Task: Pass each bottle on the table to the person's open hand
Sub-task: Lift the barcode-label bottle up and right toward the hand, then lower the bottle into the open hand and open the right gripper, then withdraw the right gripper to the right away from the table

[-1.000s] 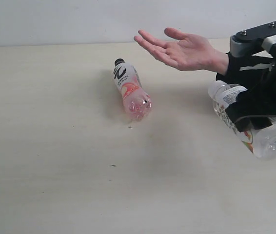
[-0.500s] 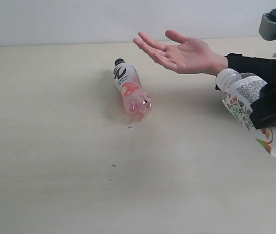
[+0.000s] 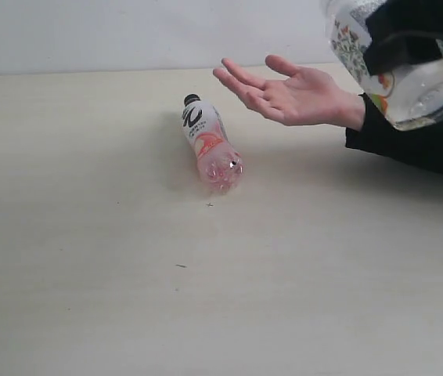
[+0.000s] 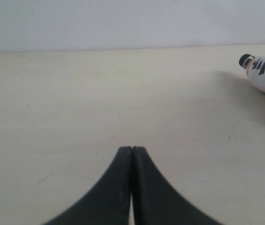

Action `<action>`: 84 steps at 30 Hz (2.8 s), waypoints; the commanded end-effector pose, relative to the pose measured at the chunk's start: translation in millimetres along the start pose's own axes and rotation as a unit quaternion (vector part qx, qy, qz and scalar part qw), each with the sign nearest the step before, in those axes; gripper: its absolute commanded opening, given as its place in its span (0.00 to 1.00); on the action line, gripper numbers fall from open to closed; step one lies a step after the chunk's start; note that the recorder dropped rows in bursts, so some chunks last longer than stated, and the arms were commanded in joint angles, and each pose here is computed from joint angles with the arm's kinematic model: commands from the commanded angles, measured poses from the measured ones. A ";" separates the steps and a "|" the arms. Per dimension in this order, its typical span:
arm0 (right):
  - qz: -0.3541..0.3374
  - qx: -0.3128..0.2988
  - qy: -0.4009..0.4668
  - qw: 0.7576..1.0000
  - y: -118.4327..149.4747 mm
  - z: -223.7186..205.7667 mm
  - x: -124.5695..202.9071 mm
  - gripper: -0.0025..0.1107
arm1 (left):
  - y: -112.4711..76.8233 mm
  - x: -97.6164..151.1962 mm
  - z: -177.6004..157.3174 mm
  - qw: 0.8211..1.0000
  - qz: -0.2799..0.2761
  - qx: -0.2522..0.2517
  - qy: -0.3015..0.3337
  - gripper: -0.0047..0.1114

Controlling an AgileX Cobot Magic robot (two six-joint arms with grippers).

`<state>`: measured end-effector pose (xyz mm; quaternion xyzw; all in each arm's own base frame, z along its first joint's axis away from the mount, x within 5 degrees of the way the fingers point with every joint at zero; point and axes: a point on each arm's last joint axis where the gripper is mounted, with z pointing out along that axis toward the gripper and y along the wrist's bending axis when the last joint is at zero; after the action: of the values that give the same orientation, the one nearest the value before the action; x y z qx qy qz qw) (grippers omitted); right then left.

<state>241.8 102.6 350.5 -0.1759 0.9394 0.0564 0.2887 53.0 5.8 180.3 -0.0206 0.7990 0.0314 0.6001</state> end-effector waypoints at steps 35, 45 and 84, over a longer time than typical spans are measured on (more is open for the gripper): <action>0.028 -0.013 0.061 0.998 7.1 150.5 -51.4 0.72 | -0.3 -0.6 -0.3 1.000 -0.001 0.002 -0.005 0.06; 0.007 0.004 0.007 1.000 3.1 114.8 -61.3 0.78 | -0.3 -0.6 -0.3 1.000 -0.001 0.002 -0.005 0.06; 0.031 -0.030 -0.314 0.948 -2.8 1.6 151.6 0.02 | -0.2 -0.4 -0.3 1.000 -0.001 0.002 -0.004 0.06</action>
<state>125.9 55.2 261.7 -0.1504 0.8206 0.1290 0.5361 53.0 5.8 180.3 -0.0206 0.7990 0.0314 0.6001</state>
